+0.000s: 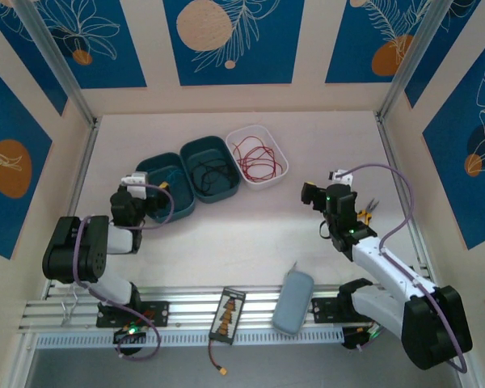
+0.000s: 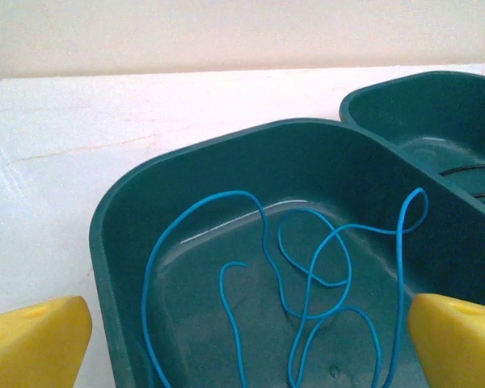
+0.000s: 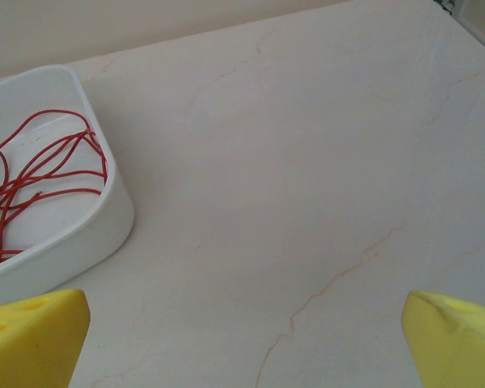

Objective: Untangle the cables

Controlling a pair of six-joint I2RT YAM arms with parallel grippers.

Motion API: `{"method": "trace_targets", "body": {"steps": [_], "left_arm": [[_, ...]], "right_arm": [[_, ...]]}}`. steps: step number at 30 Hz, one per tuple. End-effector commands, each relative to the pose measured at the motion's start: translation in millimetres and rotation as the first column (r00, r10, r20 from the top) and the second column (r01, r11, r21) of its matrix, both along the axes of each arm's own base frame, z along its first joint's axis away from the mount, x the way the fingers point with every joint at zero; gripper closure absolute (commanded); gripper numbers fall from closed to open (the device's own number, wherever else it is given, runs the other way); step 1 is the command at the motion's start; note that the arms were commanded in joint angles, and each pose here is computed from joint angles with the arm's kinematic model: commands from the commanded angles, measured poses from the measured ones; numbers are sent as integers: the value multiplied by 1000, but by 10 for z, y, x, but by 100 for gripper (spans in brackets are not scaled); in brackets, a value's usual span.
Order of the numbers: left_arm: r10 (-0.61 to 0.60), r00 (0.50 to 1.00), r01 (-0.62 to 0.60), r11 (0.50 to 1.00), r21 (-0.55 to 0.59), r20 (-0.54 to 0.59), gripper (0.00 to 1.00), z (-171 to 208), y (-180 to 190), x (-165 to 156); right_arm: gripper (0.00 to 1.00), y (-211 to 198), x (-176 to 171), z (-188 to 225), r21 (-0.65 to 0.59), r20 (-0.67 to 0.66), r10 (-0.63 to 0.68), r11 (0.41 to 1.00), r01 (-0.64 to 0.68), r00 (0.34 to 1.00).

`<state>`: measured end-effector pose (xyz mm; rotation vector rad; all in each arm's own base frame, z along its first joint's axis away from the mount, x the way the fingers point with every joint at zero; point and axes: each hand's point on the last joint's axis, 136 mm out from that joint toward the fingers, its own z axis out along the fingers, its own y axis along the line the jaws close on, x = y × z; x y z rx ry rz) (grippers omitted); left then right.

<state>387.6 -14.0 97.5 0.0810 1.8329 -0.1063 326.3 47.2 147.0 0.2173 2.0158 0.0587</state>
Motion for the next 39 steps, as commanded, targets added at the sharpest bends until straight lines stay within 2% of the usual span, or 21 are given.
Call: {"method": "trace_targets", "body": {"steps": [1,8,13,15,18,21,28,34,39], "left_arm": [[-15,1000,15,1000,-2,-21,0,-12,-25,26],[0,999,1,1000,25,-48,0,-45,-43,59],[-22,999,23,999,23,-48,0,-41,-79,61],[-24,998,26,999,26,-50,0,-43,-82,62],[-24,998,26,999,26,-50,0,-44,-83,62],[-26,998,27,999,26,-50,0,-43,-88,61],[-27,998,28,999,26,-50,0,-47,-89,56],[-26,998,28,999,26,-48,0,-41,-88,60],[-28,998,29,999,25,-49,0,-43,-92,59]], "right_arm": [[1,94,109,102,-21,56,42,999,-41,998],[1,206,295,243,-107,186,113,990,-94,976],[1,220,342,283,-122,232,169,982,-144,958],[1,174,353,257,-152,233,183,977,-150,955],[1,10,397,31,-166,154,156,977,-130,976],[1,25,353,-23,-173,180,202,970,-171,963],[1,-248,289,-99,-91,240,151,987,-133,959],[1,-452,331,-194,-9,232,103,995,-103,967],[1,-388,444,-339,-8,219,137,990,-139,966]]}}
